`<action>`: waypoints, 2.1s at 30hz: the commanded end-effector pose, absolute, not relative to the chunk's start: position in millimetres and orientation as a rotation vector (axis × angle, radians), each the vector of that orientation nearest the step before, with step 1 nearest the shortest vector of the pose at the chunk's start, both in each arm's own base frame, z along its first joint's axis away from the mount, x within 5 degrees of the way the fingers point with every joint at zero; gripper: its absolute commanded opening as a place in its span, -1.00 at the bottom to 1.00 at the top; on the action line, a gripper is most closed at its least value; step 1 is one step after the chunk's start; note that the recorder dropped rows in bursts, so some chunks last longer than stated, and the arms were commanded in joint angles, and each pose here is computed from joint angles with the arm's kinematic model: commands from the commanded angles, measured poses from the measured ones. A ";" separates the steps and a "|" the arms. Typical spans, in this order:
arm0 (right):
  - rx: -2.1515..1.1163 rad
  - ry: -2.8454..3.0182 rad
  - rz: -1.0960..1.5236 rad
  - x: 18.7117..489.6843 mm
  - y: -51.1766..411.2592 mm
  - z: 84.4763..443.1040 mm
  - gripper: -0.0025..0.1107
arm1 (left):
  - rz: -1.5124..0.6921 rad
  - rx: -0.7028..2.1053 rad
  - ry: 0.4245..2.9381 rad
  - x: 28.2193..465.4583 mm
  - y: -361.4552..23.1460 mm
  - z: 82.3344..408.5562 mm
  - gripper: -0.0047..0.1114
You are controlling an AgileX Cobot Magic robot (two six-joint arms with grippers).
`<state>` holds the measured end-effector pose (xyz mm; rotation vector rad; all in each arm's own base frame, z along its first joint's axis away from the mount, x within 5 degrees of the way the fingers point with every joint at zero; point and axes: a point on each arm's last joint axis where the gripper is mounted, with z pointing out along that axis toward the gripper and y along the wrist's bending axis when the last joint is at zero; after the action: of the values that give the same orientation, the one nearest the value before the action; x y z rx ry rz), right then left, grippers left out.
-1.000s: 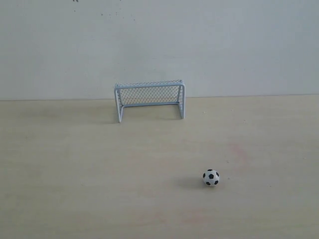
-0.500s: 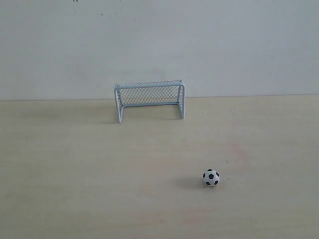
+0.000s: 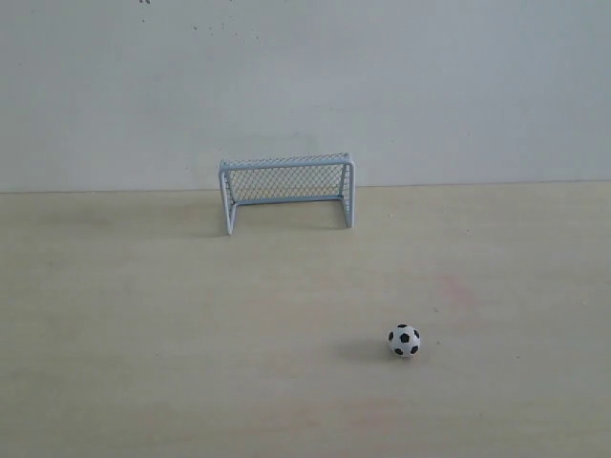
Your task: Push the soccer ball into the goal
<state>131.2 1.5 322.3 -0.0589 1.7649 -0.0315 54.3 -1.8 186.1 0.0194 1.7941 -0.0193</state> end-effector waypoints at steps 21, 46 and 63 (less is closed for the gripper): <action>-0.124 2.191 -0.056 204.8 1.8 286.2 -0.96 | -0.012 0.022 1.791 54.2 -1.5 185.4 -0.84; -0.595 2.584 -0.132 293.9 3.7 263.6 -0.96 | -0.012 0.022 1.791 54.2 -1.5 185.4 -0.84; -1.792 2.281 -0.116 304.2 78.6 235.5 -0.96 | -0.012 0.022 1.791 54.2 -1.5 185.4 -0.84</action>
<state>302.8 69.1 237.0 -1.6052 2.3613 -0.0849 54.3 -1.8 186.1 0.0194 1.7941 -0.0193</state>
